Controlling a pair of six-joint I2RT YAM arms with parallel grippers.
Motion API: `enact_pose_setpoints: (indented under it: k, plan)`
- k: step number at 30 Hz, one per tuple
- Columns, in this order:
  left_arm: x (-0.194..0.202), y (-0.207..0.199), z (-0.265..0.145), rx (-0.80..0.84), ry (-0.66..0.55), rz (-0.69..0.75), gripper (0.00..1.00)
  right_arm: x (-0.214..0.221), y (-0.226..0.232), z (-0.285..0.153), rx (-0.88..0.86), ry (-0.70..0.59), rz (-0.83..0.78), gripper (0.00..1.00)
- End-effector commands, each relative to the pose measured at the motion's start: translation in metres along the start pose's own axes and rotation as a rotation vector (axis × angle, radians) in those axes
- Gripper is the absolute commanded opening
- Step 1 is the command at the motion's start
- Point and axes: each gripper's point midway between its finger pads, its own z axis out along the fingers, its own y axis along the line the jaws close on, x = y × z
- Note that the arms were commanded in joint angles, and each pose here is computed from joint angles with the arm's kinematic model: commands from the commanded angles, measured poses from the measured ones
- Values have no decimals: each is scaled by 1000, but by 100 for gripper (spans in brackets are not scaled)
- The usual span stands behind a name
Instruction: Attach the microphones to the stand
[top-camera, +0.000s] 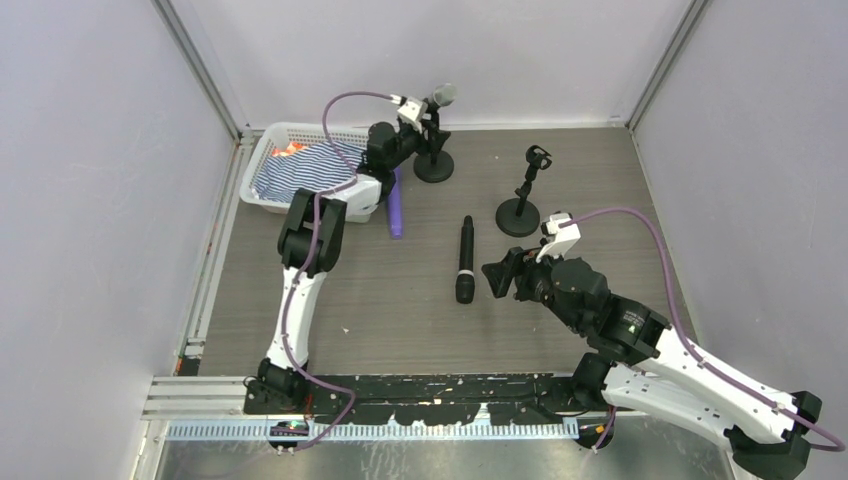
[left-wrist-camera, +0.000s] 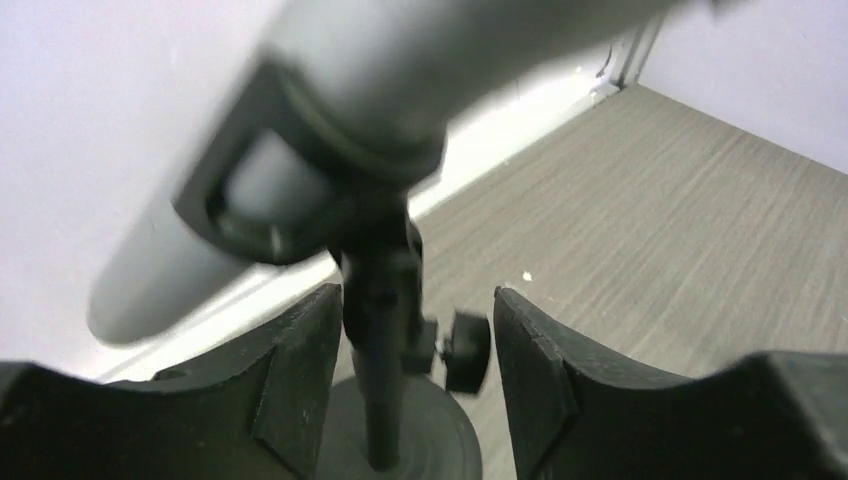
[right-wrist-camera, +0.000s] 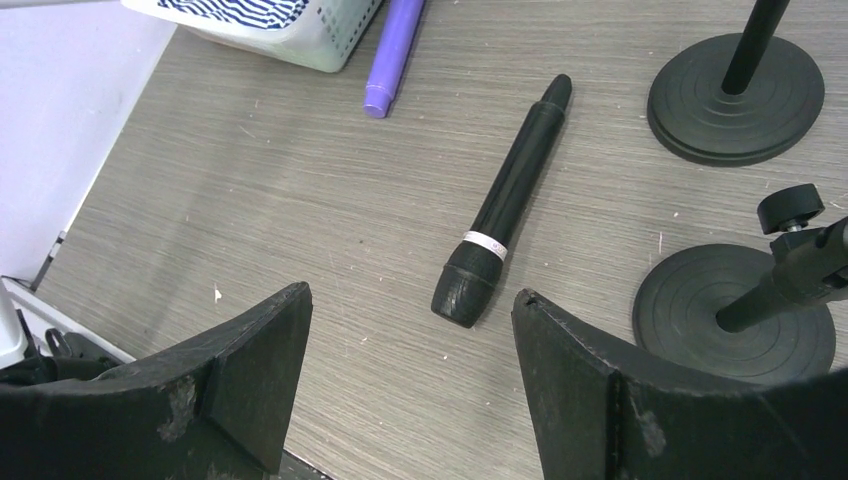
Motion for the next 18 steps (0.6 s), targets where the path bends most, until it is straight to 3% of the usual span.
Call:
enact_pose_setpoints:
  k: [1,4,7,9,13,18]
  plan:
    - [-57,-3,-19,-28,-133,41,63,-17,1,2,6,-77,22,78]
    - [-52,-3,-36,-65,-124,11,76,-22,-3,6,39,-102,14,78]
    - [-63,-9,-57,-94,-142,-97,98,-28,-2,15,58,-118,-38,81]
    - [-66,-19,-67,-81,-129,-123,100,-34,0,21,80,-107,-104,83]
    - [-69,-18,-93,-210,-87,-214,100,-43,-4,33,167,-68,-178,84]
    - [-70,-30,-141,-365,74,-290,100,-46,-6,56,194,83,-185,87]
